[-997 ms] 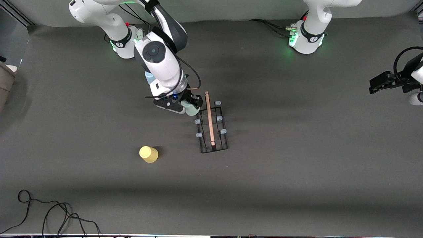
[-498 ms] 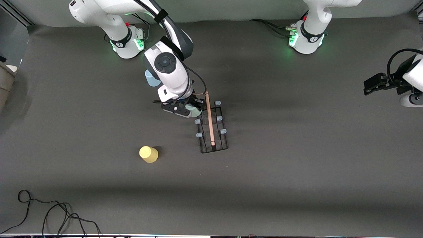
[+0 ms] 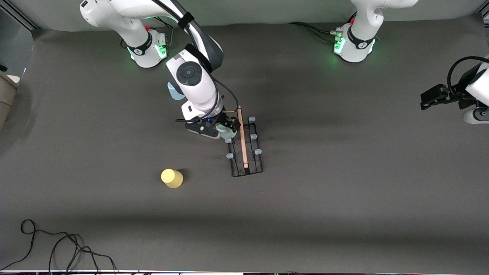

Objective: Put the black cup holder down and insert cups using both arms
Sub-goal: 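Carry the green cup onto a rack peg and release it, then move the right gripper to the yellow cup and grasp it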

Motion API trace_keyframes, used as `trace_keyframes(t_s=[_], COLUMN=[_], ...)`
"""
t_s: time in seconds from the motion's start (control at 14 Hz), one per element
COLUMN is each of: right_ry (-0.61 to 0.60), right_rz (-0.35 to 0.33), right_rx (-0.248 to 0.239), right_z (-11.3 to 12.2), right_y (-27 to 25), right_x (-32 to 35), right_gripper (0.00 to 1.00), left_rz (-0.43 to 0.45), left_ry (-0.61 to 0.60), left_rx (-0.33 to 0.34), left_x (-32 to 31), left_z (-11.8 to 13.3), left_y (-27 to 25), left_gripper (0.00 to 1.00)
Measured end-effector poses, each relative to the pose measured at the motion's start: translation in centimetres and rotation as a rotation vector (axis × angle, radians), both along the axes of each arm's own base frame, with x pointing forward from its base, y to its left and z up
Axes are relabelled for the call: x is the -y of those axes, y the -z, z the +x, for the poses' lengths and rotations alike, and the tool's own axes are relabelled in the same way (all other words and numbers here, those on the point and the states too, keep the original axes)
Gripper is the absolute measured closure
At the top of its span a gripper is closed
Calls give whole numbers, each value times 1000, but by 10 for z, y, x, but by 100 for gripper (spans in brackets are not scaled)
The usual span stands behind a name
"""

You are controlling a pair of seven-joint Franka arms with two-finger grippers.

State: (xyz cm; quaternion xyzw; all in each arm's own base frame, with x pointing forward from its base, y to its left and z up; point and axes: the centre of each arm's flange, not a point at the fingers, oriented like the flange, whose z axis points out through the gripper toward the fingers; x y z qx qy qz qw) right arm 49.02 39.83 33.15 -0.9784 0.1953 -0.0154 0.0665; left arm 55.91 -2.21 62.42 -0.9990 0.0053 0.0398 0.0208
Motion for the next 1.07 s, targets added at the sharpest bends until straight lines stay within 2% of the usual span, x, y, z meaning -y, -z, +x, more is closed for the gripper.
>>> trace_keyframes(t_s=[0.28, 0.5, 0.85, 1.07], right_ry=[-110, -202, -264, -277], right_rz=[-63, -110, -147, -169], right_rx=[20, 28, 10, 12], right_z=[49, 82, 114, 125], right_y=[-28, -29, 1, 33], right_x=[66, 127, 199, 218], right_gripper=[0, 0, 0, 0], left_rz=[-23, -24, -25, -25], left_ry=[-2, -9, -15, -13], left_rx=[0, 0, -1, -2], left_x=[2, -1, -3, -2], left_z=[0, 0, 0, 1], left_y=[0, 0, 1, 1], left_gripper=[0, 0, 0, 0])
